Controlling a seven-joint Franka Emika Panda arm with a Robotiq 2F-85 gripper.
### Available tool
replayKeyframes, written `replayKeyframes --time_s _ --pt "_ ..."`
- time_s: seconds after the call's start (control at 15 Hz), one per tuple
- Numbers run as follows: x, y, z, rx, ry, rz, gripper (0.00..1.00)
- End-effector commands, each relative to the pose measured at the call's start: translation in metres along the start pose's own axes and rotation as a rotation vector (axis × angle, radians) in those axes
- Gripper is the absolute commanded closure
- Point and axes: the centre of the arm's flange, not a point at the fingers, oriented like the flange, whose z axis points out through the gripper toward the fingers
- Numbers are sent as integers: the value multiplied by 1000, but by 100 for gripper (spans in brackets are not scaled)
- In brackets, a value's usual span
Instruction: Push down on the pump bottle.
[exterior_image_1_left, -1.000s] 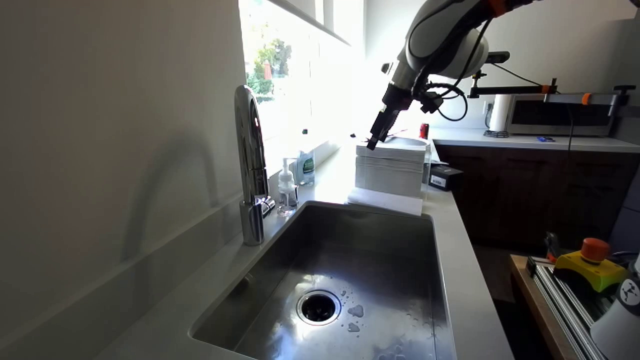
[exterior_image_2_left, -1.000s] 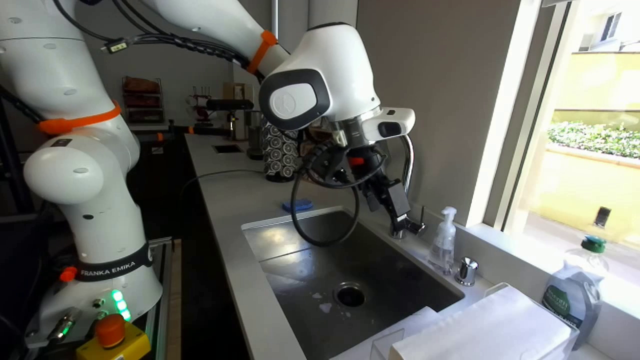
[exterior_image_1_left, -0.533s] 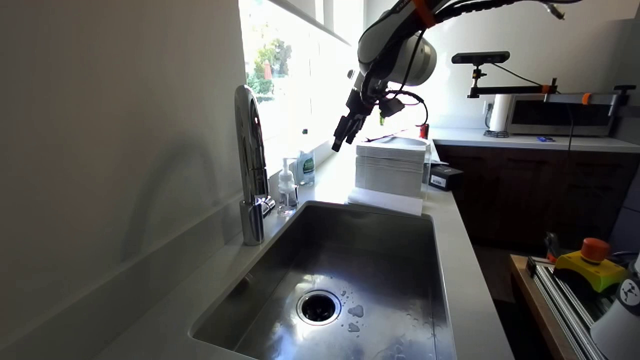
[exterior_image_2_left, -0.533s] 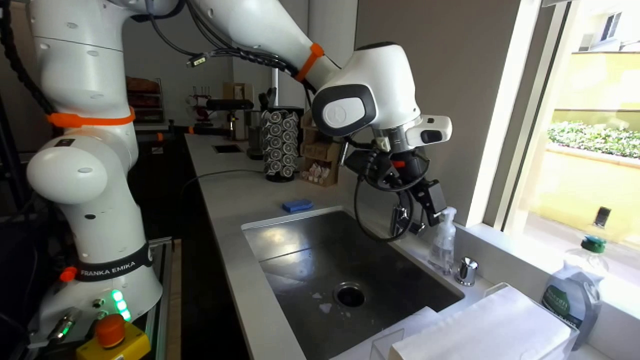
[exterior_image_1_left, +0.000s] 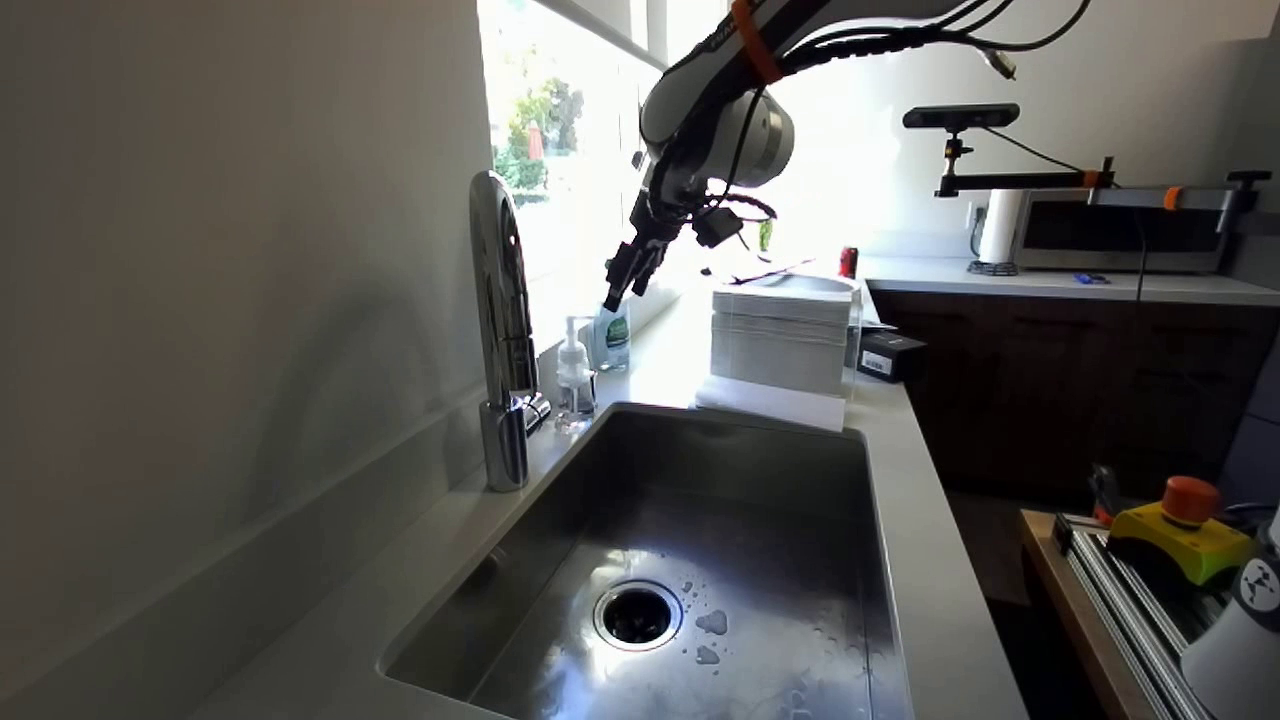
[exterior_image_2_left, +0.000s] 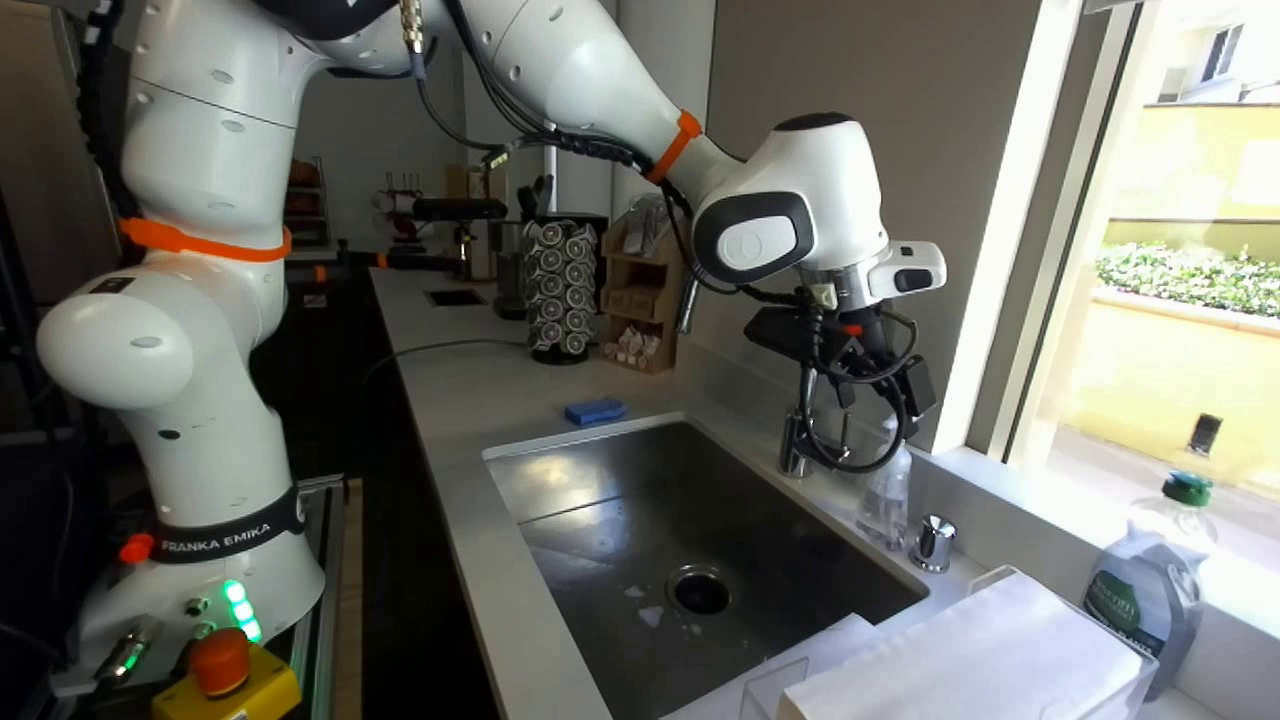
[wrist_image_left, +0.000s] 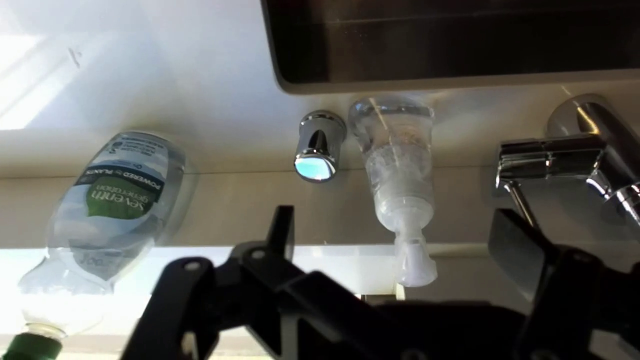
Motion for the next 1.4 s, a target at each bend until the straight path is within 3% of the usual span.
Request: replayKeyframes --time_s 0.0,0.07,0.13,0.27,0.8,1.33 --pt "28 0 16 33 -8 -33 7" --pt "32 -2 17 28 1 -38 13" --pt "35 -3 18 34 5 -42 32" --pt "41 -3 19 34 18 -47 38" --pt "50 -8 27 58 40 -78 98" --pt "52 -4 33 81 54 -96 100"
